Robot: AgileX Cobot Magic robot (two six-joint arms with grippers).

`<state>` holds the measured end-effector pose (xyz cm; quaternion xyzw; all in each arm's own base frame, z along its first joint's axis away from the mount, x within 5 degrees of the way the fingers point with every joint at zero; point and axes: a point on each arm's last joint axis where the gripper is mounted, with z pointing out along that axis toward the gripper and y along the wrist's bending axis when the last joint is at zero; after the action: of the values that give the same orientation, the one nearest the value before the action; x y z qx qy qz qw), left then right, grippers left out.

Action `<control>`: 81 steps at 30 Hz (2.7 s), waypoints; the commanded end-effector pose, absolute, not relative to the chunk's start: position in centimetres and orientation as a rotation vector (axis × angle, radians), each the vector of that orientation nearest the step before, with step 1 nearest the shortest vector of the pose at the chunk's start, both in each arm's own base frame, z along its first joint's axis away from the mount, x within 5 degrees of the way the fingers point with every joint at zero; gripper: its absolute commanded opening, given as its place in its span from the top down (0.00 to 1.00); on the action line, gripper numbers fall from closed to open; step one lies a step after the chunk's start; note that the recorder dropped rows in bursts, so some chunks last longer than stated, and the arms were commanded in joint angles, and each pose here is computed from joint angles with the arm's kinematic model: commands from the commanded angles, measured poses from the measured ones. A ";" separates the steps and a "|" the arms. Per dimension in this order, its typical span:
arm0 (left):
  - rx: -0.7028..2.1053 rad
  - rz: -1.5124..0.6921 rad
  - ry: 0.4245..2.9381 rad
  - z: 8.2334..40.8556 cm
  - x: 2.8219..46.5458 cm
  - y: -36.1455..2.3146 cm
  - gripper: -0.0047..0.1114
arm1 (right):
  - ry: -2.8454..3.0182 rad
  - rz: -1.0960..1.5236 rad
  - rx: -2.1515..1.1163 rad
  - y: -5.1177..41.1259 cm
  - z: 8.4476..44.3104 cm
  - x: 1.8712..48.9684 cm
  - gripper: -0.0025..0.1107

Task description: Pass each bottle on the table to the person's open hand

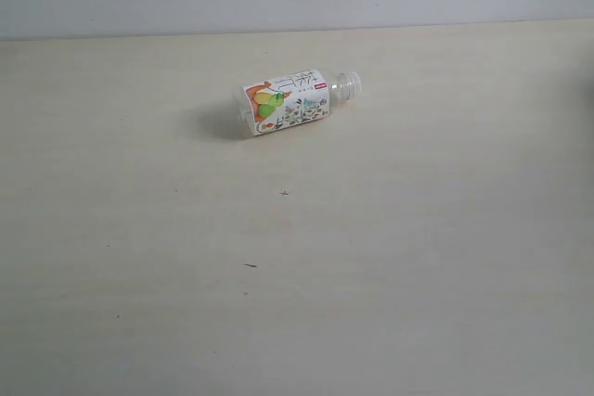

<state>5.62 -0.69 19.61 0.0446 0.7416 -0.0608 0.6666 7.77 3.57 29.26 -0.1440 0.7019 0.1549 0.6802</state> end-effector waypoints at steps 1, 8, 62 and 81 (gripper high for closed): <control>0.094 -0.144 1.666 19.7 5.6 -0.7 0.96 | 1.585 0.363 -0.334 3.5 28.3 7.2 0.98; 0.094 -0.144 1.666 19.7 5.6 -0.7 0.96 | 1.481 0.356 -0.295 2.9 28.1 6.4 0.98; 0.094 -0.144 1.666 19.7 5.6 -0.7 0.96 | 1.321 0.177 -0.172 2.1 30.4 8.8 0.98; 0.094 -0.144 1.666 19.7 5.6 -0.7 0.96 | 1.798 -0.388 -0.419 9.6 35.2 32.8 0.98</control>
<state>5.62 -0.68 19.59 0.0445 0.7422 -0.0605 0.6660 30.22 8.67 35.05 -0.1772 0.7701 -0.1556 0.5927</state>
